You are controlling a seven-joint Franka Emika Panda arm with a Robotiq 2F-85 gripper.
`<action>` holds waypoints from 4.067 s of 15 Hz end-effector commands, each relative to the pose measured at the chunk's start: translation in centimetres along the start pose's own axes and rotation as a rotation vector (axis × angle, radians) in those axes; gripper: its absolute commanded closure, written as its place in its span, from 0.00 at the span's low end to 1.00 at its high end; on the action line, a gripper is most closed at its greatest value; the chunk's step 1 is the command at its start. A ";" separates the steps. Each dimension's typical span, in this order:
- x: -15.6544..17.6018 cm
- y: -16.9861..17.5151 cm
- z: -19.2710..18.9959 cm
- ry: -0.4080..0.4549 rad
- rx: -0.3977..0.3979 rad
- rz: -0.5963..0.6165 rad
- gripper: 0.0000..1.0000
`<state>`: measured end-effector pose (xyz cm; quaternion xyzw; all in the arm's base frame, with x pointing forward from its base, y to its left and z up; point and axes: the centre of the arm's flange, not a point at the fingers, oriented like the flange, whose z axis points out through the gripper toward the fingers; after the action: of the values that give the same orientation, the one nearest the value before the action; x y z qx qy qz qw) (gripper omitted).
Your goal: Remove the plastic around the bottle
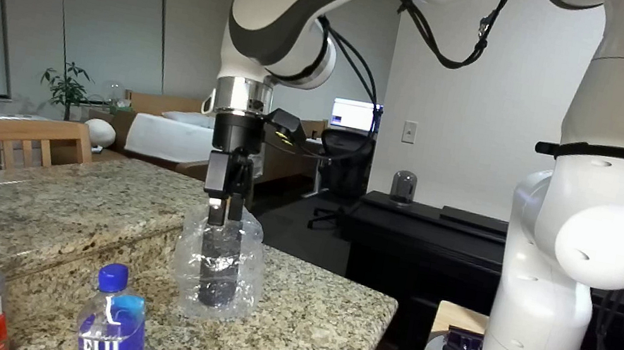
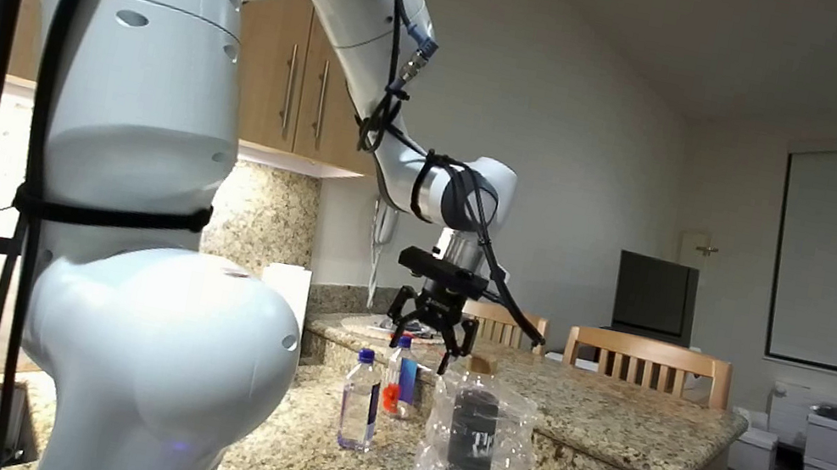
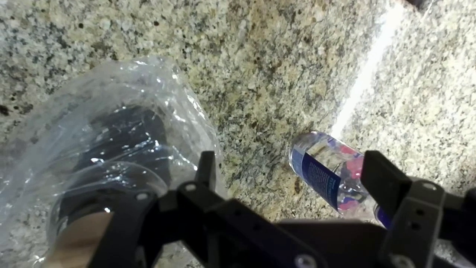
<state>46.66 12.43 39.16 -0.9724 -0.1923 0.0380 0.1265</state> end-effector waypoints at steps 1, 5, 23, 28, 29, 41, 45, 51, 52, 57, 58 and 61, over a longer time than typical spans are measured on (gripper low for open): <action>-0.3 -0.7 0.3 0.035 -0.041 -0.059 0.00; 0.3 -1.5 -0.2 0.083 -0.100 -0.108 0.00; -0.4 -1.5 0.7 0.025 -0.172 -0.148 0.00; -0.6 -1.7 1.9 0.012 -0.167 -0.165 0.00; -0.5 -1.9 2.0 0.011 -0.168 -0.172 0.00; 0.3 -4.4 3.8 0.033 -0.360 -0.333 0.00; 0.3 -5.5 4.5 0.026 -0.397 -0.411 0.00; 0.3 -6.3 5.1 -0.011 -0.475 -0.476 0.00; 0.2 -6.3 5.1 -0.019 -0.498 -0.490 0.00; -0.3 -6.1 6.3 -0.066 -0.555 -0.506 0.25; -0.4 -6.2 6.7 -0.083 -0.550 -0.511 0.26; -0.5 -5.9 8.1 -0.090 -0.542 -0.505 0.47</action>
<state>43.71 19.28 34.38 -0.8889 -0.4397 -0.0072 -0.1285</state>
